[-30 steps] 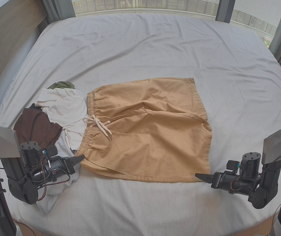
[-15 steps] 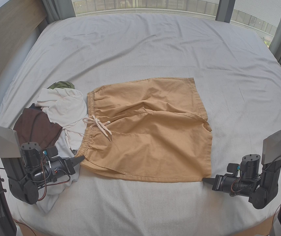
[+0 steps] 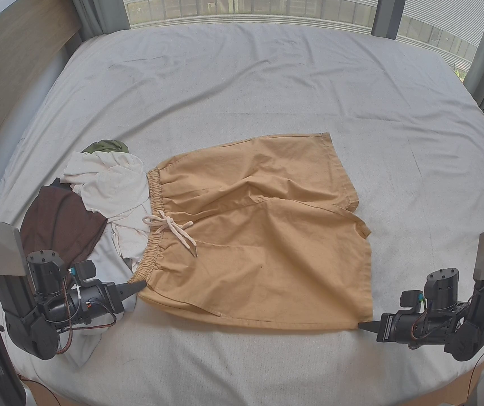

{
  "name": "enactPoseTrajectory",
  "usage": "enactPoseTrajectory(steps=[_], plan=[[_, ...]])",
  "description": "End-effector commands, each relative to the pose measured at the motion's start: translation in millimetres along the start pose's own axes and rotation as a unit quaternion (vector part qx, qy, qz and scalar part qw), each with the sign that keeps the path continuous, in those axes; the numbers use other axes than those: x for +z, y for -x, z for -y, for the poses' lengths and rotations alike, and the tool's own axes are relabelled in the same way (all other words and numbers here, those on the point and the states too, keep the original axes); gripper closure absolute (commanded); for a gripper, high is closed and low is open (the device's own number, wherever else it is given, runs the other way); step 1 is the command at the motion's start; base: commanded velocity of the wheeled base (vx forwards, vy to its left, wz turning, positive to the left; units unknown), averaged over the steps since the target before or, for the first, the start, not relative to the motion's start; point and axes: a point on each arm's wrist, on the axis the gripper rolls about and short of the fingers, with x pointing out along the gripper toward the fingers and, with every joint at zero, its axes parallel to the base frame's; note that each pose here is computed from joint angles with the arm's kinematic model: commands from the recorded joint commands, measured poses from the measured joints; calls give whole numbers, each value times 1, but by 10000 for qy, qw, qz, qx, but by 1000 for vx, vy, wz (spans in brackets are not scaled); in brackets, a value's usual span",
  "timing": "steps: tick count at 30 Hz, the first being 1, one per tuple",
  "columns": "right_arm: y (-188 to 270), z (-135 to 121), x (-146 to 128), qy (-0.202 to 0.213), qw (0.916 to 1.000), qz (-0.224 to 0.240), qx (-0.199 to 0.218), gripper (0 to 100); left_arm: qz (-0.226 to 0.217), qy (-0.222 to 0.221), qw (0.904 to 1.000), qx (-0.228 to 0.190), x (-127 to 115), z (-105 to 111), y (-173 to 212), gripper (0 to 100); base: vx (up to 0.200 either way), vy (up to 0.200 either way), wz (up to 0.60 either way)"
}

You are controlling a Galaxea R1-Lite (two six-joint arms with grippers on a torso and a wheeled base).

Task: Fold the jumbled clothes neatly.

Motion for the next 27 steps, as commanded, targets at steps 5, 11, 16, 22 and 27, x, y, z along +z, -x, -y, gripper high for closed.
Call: enactPoseTrajectory(steps=[5,11,16,22,27], plan=[[15,-6,-6,193,9995,-245,-67,100,-406,-53,9991,106,-18,4,18,100,0,0,0],[15,-8,-11,232,9991,-357,-60,100,-733,-228,9966,299,-34,-7,21,100,0,0,0],[17,-7,-16,288,9983,-491,-95,100,-845,-233,9956,327,-39,-8,24,100,0,0,0],[22,-5,-22,292,9977,-587,-160,100,-980,-183,9945,321,-45,-5,27,100,0,0,0],[22,-4,-23,279,9975,-616,-182,100,-1131,-273,9927,319,-52,-6,26,100,0,0,0]])
